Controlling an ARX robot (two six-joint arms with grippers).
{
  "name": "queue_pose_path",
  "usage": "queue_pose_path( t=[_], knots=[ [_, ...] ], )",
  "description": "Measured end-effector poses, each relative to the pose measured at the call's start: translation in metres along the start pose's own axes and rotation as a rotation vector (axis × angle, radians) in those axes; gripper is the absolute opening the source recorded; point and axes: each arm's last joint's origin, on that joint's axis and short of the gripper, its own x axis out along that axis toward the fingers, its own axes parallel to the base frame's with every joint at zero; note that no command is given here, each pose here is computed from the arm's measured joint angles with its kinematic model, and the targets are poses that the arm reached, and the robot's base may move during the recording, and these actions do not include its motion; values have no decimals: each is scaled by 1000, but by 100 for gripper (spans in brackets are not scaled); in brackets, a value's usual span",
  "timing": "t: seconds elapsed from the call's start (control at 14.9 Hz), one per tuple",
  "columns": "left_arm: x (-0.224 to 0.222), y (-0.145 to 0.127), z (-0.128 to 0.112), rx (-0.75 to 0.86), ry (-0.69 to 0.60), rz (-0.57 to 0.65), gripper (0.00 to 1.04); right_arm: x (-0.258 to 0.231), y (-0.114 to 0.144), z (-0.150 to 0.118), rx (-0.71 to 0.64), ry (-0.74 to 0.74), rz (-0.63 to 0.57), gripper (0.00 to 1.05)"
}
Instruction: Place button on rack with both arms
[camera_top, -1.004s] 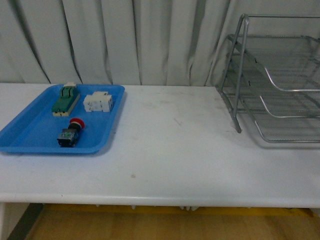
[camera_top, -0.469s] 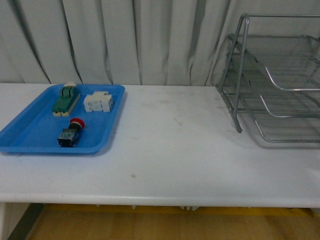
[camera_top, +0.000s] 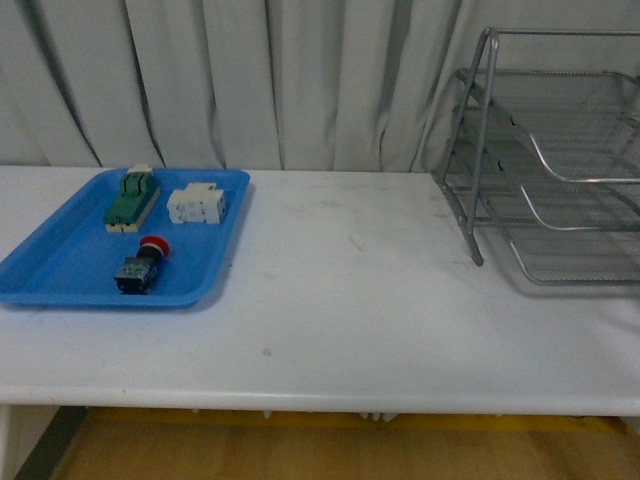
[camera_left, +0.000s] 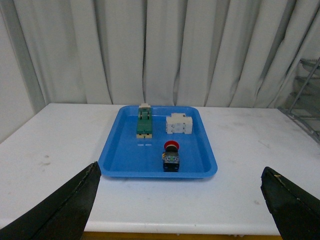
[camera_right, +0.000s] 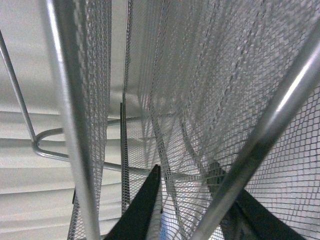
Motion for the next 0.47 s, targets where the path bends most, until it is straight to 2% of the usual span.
queue_pose_path(
  t=[0.13,0.2,0.47],
  knots=[
    [0,0,0,0,0,0,98,0,-4,-1,9,-2,3,10],
    [0,0,0,0,0,0,98,-1,-7,-1,41,-5,-1,5],
    [0,0,0,0,0,0,98,-16,-15,1,86,-34,29,4]
  ],
)
